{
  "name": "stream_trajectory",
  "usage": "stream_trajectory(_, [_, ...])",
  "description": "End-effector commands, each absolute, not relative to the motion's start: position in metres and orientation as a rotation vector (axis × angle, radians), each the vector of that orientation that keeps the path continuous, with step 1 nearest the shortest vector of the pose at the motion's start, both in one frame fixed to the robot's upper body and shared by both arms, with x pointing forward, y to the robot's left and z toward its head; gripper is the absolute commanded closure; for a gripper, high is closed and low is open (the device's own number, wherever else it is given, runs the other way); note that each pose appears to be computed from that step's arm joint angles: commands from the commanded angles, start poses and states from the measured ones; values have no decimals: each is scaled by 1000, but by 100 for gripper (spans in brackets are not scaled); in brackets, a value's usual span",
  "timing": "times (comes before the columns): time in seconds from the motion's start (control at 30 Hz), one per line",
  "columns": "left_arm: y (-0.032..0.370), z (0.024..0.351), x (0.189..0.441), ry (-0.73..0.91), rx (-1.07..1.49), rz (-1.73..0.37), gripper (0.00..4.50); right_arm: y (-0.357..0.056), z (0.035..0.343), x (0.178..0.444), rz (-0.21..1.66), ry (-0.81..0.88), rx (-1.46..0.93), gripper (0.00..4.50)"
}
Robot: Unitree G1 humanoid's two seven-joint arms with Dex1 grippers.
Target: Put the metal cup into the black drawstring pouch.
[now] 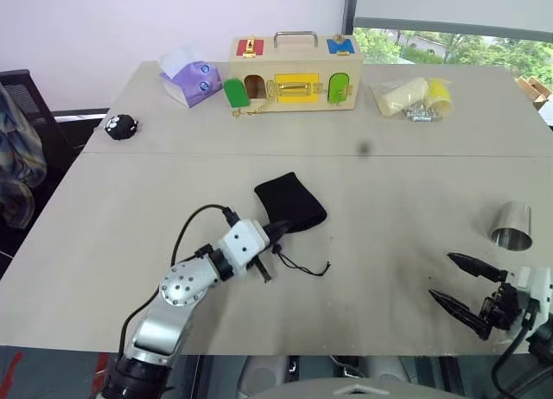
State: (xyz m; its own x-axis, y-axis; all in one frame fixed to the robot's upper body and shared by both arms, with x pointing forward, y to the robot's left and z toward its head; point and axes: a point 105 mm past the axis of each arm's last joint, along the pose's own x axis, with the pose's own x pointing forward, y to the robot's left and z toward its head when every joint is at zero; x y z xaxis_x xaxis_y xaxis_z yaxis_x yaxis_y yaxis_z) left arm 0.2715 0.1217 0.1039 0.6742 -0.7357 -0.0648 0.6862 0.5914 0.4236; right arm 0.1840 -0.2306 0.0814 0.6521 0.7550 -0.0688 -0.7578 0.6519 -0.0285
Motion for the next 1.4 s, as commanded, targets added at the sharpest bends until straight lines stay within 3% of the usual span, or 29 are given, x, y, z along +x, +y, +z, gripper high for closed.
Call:
stream_trajectory(0.03, [121, 112, 266, -140, 385, -881, 445, -226, 84, 178, 867, 32, -74, 0])
stream_trajectory(0.13, [116, 99, 258, -95, 389, -940, 445, -227, 78, 175, 859, 46, -73, 0])
stream_trajectory(0.37, [114, 108, 271, -109, 329, -936, 445, -228, 90, 187, 813, -2, -78, 0])
stream_trajectory(0.6, [115, 115, 273, -99, 216, -946, 445, -240, 81, 190, 680, 28, -95, 0])
stream_trajectory(0.77, [118, 118, 282, -84, 190, -952, 445, -276, 63, 178, 318, 102, -141, 0])
stream_trajectory(1.03, [113, 123, 289, -91, 171, -957, 445, -331, 82, 150, -63, 77, -142, 0])
stream_trajectory(1.4, [101, 119, 293, -95, 205, -996, 445, -363, 92, 217, -193, -15, -99, 0])
